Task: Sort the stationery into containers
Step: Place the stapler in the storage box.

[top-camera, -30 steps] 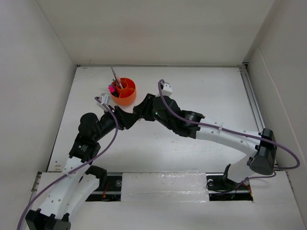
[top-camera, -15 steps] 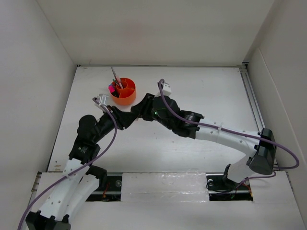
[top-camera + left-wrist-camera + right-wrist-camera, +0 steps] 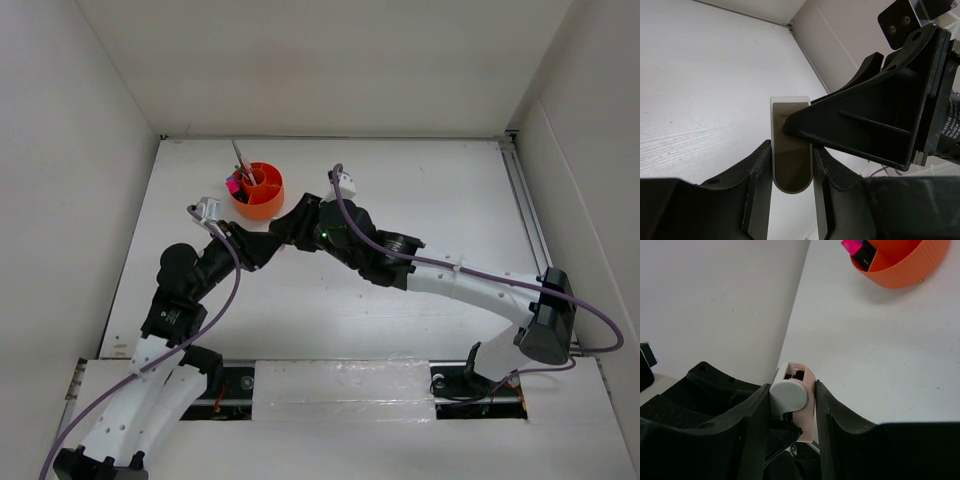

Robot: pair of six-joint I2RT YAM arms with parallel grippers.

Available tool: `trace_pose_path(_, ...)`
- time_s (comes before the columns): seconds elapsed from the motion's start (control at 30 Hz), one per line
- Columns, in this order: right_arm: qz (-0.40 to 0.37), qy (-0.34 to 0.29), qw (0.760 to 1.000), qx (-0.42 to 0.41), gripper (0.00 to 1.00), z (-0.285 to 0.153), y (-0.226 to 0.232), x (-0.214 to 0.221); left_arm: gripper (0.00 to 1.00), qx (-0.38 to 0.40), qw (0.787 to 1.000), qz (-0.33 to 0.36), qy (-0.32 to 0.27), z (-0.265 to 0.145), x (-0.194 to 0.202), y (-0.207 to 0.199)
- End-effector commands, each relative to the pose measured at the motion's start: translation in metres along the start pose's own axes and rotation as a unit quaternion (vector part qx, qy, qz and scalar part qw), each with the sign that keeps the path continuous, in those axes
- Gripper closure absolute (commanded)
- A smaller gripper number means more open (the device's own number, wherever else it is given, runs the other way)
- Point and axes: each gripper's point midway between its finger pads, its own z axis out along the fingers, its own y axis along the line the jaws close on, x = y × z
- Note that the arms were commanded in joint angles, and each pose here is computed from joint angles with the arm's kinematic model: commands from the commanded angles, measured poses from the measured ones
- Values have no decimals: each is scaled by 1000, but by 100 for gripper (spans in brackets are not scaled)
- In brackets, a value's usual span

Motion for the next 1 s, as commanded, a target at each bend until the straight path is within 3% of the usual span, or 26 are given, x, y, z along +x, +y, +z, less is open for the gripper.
trace_pose_path(0.0,1,56,997,-60,69,-9,27,31,100,33,998,24,-54,-1,-27,-19)
trace_pose_path(0.03,-3,56,997,-60,65,-9,27,31,100,33,997,26,-61,-1,-32,-21)
trace_pose_path(0.07,-3,52,997,-57,54,-8,26,29,100,33,997,26,-61,-1,-32,-21)
trace_pose_path(0.2,-12,45,997,-59,37,-8,26,27,100,33,997,26,-61,-1,-32,-21)
trace_pose_path(0.4,-16,42,997,-63,30,-8,30,24,100,22,997,23,-65,-3,-32,-18)
trace_pose_path(0.5,-15,30,998,-55,21,-7,27,20,100,6,998,23,-65,-3,-33,-13)
trace_pose_path(0.57,-15,17,999,-32,20,-2,7,11,100,-13,997,25,-72,-3,-37,-8)
trace_pose_path(0.6,-14,15,1000,-24,7,-3,0,7,100,-23,997,22,-69,-2,-35,-3)
trace_pose_path(0.8,-6,-34,998,55,5,-17,-70,-37,100,-93,993,21,-71,12,-49,21)
trace_pose_path(0.93,-27,-59,994,83,5,-41,-98,-66,100,-122,990,53,-43,35,-65,27)
trace_pose_path(0.97,-39,-60,993,92,5,-53,-104,-71,100,-135,987,89,-21,45,-78,26)
